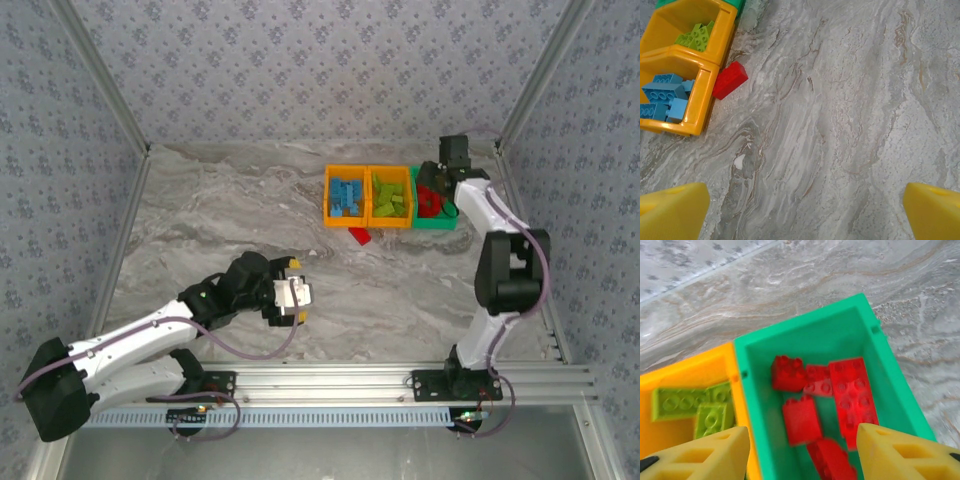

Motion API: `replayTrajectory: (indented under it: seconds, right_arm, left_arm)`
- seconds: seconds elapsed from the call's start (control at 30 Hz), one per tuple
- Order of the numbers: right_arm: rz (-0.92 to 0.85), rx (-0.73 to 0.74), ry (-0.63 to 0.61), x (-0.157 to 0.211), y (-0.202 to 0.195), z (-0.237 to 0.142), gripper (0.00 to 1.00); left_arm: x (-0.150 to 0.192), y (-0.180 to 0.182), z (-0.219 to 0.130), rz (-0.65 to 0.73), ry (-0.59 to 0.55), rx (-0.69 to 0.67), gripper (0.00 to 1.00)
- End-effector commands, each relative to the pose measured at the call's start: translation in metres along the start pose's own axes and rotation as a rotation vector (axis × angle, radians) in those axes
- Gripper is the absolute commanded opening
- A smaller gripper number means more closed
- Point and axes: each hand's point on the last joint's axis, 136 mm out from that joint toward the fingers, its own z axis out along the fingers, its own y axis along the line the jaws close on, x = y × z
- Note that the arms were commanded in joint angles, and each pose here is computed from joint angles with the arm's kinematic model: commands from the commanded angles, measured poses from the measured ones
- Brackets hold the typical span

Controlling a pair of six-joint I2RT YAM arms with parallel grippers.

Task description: Sort the legos into containers by color

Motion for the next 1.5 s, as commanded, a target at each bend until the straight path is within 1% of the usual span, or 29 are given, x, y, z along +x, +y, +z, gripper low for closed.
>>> replayTrajectory:
  seconds: [0.0, 0.1, 0.2, 0.3, 0.4, 0.53, 0.63, 0.7, 0.8, 0.9, 1.03, 1.13, 1.23, 1.3, 1.37, 1.47]
  right_arm:
    - [-0.068, -0.167, -0.054, 0.016, 0.038, -0.057, 0.63]
    - [-0.182, -0.294, 0.001, 0.076, 0.073, -0.074, 0.65]
    - [-0.339, -0.400, 0.071, 0.131, 0.112, -0.079, 0.68]
    - [-0.466, -0.336, 0.151, 0.168, 0.122, -0.061, 0.71]
    - [-0.515, -0.279, 0.215, 0.185, 0.120, -0.037, 0.72]
    - [-0.564, -0.230, 0.236, 0.194, 0.118, -0.009, 0.72]
    - [-0.592, -0.232, 0.252, 0.199, 0.123, 0.005, 0.72]
    - [-0.607, -0.247, 0.256, 0.202, 0.129, 0.013, 0.70]
    - [-0.618, -0.229, 0.256, 0.201, 0.132, 0.022, 0.68]
    - [-0.627, -0.223, 0.266, 0.203, 0.133, 0.030, 0.62]
    - [-0.650, -0.188, 0.324, 0.220, 0.123, 0.035, 0.46]
    - [-0.674, -0.172, 0.331, 0.225, 0.120, 0.024, 0.37]
    - [-0.686, -0.168, 0.329, 0.231, 0.112, 0.005, 0.32]
    - [-0.664, -0.178, 0.310, 0.227, 0.108, -0.012, 0.30]
    - [-0.632, -0.199, 0.263, 0.215, 0.106, -0.031, 0.28]
    - [-0.552, -0.226, 0.151, 0.179, 0.104, -0.059, 0.27]
  left_arm:
    - [-0.008, 0.000, -0.001, 0.007, -0.018, 0.010, 0.99]
    - [-0.008, -0.001, -0.001, 0.008, -0.022, 0.015, 0.99]
    - [-0.008, -0.003, 0.001, -0.002, -0.024, 0.028, 0.99]
    - [-0.010, -0.004, 0.002, -0.011, -0.030, 0.040, 0.99]
    - [-0.009, -0.005, 0.002, -0.010, -0.026, 0.047, 0.99]
    - [-0.008, -0.002, 0.000, 0.002, -0.016, 0.030, 0.99]
    - [-0.006, -0.002, 0.000, 0.007, -0.010, 0.023, 0.99]
    - [-0.006, -0.002, 0.000, 0.006, -0.009, 0.025, 0.99]
    - [-0.006, -0.003, 0.001, 0.006, -0.010, 0.030, 0.99]
    - [-0.007, -0.003, 0.001, -0.004, -0.018, 0.031, 0.99]
    - [-0.006, -0.004, 0.002, -0.008, -0.018, 0.031, 0.99]
    - [-0.005, -0.004, 0.003, -0.009, -0.016, 0.029, 0.99]
    - [-0.005, -0.005, 0.004, -0.014, -0.016, 0.033, 0.99]
    - [-0.005, -0.005, 0.005, -0.018, -0.017, 0.037, 0.99]
    - [-0.006, -0.006, 0.006, -0.019, -0.020, 0.043, 0.99]
    - [-0.005, -0.006, 0.007, -0.022, -0.018, 0.047, 0.99]
